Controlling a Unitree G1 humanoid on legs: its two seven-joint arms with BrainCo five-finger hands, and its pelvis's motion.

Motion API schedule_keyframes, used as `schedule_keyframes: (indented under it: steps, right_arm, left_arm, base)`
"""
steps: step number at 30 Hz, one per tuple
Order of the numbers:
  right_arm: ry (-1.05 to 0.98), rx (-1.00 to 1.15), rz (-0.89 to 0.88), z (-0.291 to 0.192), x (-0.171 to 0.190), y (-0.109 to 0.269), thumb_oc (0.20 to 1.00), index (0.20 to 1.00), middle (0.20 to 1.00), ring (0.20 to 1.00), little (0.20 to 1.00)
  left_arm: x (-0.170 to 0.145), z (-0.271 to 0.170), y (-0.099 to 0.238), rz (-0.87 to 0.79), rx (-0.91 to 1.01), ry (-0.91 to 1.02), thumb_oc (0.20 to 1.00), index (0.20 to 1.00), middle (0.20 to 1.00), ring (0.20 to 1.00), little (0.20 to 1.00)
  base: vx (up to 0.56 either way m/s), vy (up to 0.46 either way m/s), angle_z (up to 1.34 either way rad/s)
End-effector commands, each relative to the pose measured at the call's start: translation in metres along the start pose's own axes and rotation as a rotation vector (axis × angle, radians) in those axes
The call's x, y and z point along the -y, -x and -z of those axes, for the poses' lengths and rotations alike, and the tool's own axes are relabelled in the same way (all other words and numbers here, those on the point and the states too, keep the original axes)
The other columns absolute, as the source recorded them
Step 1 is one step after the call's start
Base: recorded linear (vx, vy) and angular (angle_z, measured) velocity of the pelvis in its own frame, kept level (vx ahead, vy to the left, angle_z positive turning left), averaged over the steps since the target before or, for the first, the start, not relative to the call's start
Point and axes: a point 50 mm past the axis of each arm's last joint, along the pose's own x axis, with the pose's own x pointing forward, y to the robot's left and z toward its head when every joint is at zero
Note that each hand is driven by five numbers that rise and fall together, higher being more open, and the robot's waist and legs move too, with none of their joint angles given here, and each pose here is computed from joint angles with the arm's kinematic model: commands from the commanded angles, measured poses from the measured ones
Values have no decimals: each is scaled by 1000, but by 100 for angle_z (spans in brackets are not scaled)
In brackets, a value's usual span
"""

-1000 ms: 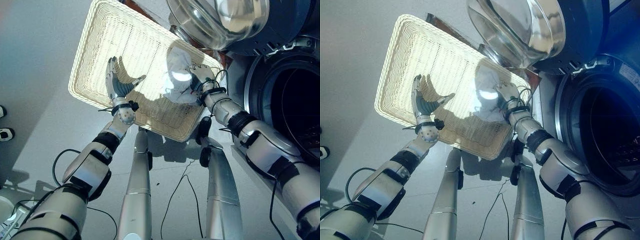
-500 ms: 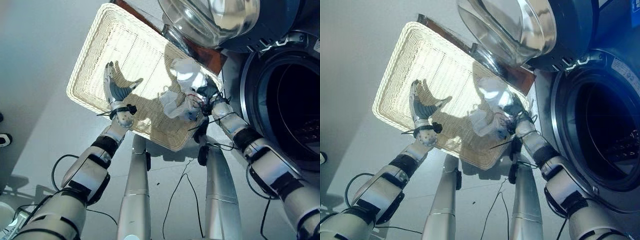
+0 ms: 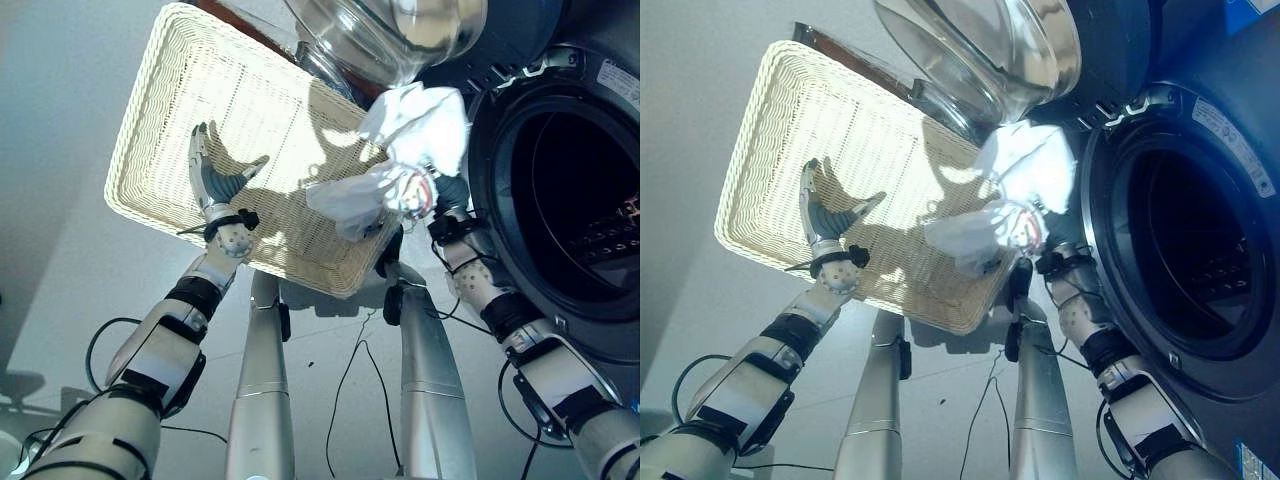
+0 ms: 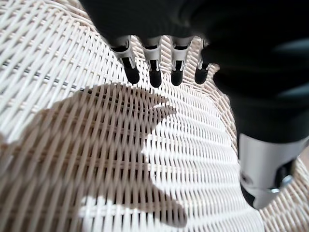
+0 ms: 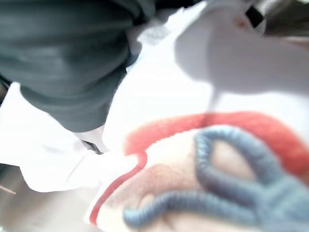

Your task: Put the clothes into the washing machine.

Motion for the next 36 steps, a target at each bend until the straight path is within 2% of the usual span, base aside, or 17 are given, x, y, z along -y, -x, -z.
schedule_keyframes:
  steps: [1,5,6,10,12,16,23,24,26,27,29,30,31,36]
  right_arm:
    - [-139,195,-156,-33,-14,-4,200,200,200,200,200]
    - [-345,304,-137,-43,5,0,200,200,200,200,200]
    - [-460,373,-80,-48,22,4,200,200,200,200,200]
    - [-529,435,-14,-53,40,8,200,200,200,200,200]
    - [-575,483,86,-60,57,10,200,200,200,200,200]
    - [-542,366,354,-59,85,15,200,200,200,200,200]
    - [-526,337,411,-59,91,16,200,200,200,200,200]
    - [-472,207,664,-53,117,31,200,200,200,200,200]
    - [-472,207,664,-53,117,31,200,200,200,200,200]
    - [-404,197,896,-69,131,38,200,200,200,200,200]
    - [-404,197,896,-69,131,38,200,200,200,200,200]
    - [-343,348,1102,-120,142,43,200,200,200,200,200]
    - [-297,612,1236,-174,142,57,200,200,200,200,200]
    - [-196,954,1349,-249,125,83,200,200,200,200,200]
  left_arm:
    - [-15,-11,-18,-91,37,51,1000,1000,1000,1000,1000]
    - [-22,-6,-20,-96,38,46,1000,1000,1000,1000,1000]
    - [-26,-3,-23,-96,37,44,1000,1000,1000,1000,1000]
    - [-28,-2,-24,-95,38,45,1000,1000,1000,1000,1000]
    - [-31,-2,-28,-101,45,46,1000,1000,1000,1000,1000]
    - [-33,-2,-30,-104,42,45,1000,1000,1000,1000,1000]
    - [-32,-2,-30,-104,42,47,1000,1000,1000,1000,1000]
    - [-31,0,-27,-92,46,38,1000,1000,1000,1000,1000]
    - [-31,0,-27,-92,46,38,1000,1000,1000,1000,1000]
    - [-28,0,-24,-85,47,35,1000,1000,1000,1000,1000]
    - [-28,0,-24,-85,47,35,1000,1000,1000,1000,1000]
    - [-30,5,-18,-78,53,19,1000,1000,1000,1000,1000]
    - [-38,15,-10,-83,62,-3,1000,1000,1000,1000,1000]
    - [-67,27,-14,-105,64,-53,1000,1000,1000,1000,1000]
  base:
    - [0,0,0]
    - [0,0,0]
    - [0,0,0]
    - [0,0,0]
    - [0,0,0]
    - [0,0,0]
    - [2,-5,-1]
    - [17,-35,-5]
    - [14,-34,-3]
    - [11,-34,-2]
    - [4,-44,-3]
    - [-11,-131,-2]
    - [-17,-153,-5]
    - [-16,-72,-10]
